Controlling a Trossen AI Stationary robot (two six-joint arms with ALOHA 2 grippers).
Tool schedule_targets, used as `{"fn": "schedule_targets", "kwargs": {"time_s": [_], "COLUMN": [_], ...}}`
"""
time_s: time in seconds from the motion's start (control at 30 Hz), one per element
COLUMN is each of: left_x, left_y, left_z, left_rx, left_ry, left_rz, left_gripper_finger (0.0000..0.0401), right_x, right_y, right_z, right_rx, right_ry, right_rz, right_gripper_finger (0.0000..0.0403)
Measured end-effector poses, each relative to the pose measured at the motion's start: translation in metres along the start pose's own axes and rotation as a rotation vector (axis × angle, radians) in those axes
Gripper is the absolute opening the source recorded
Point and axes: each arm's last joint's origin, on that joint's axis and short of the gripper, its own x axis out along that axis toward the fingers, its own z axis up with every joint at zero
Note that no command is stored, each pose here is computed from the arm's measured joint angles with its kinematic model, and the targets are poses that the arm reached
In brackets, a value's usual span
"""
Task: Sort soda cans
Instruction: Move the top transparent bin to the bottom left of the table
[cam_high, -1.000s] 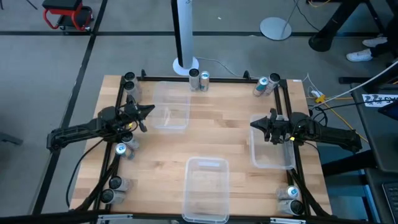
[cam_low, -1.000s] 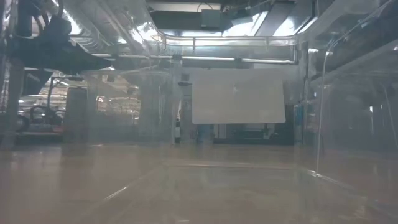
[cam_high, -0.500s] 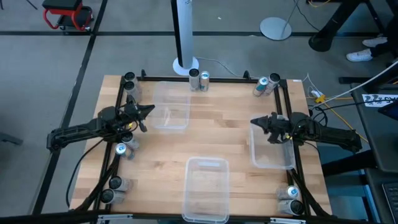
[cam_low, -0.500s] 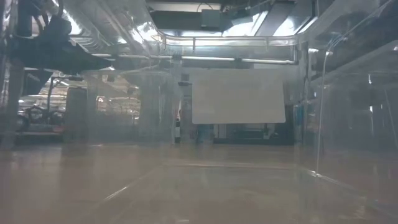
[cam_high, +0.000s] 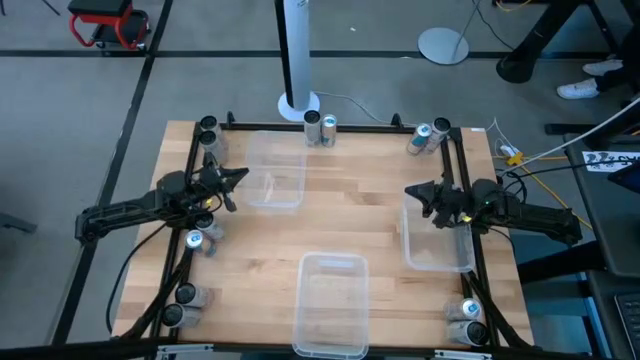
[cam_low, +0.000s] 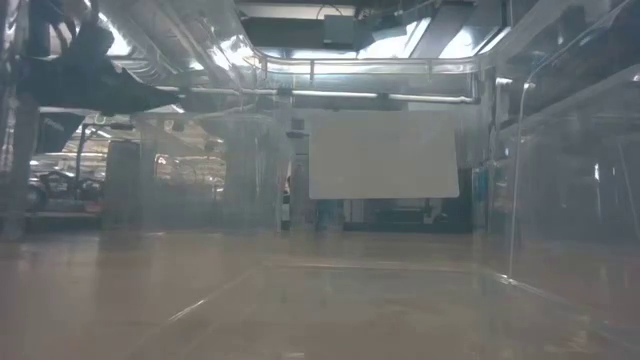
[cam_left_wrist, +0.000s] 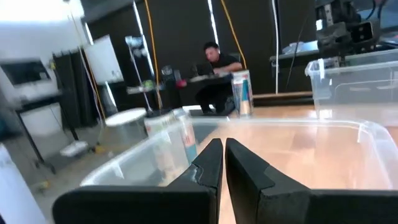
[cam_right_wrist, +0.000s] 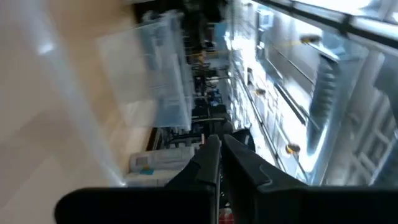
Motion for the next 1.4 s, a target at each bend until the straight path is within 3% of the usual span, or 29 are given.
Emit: {"fn": "schedule_targets", "kwargs": {"time_s": [0.17,0.3,0.47,0.73,1.17,1.27,1.4], "left_x": [-0.001,-0.002,0.003,0.029,0.073,0.078,0.084], "left_y": [0.004,0.008,0.012,0.014,0.019,0.021,0.021], "left_z": [0.016,0.029,0.05,0.084,0.153,0.165,0.173], "left_rx": [-0.016,-0.031,-0.042,-0.068,-0.025,-0.038,-0.049], "left_ry": [-0.132,-0.158,-0.143,0.069,0.372,0.379,0.435], "left_rz": [0.035,0.042,0.036,-0.015,-0.073,-0.074,-0.079], "left_gripper_finger": [0.0013,0.0013,0.0013,0.0013,0.0017,0.0038,0.0096], "right_x": [0.0,0.0,-0.002,-0.007,-0.006,-0.006,-0.006], "right_y": [-0.003,-0.007,-0.019,-0.035,-0.033,-0.033,-0.032], "right_z": [0.001,0.001,0.003,0.005,0.005,0.005,0.005], "right_rx": [0.008,0.013,0.037,0.004,-0.01,-0.011,-0.012], "right_ry": [-0.01,-0.023,-0.044,-0.065,-0.06,-0.06,-0.059], "right_rz": [-0.035,-0.07,-0.195,-0.368,-0.351,-0.345,-0.34], "right_gripper_finger": [0.0019,0.0019,0.0019,0.0019,0.0019,0.0019,0.0019]}}
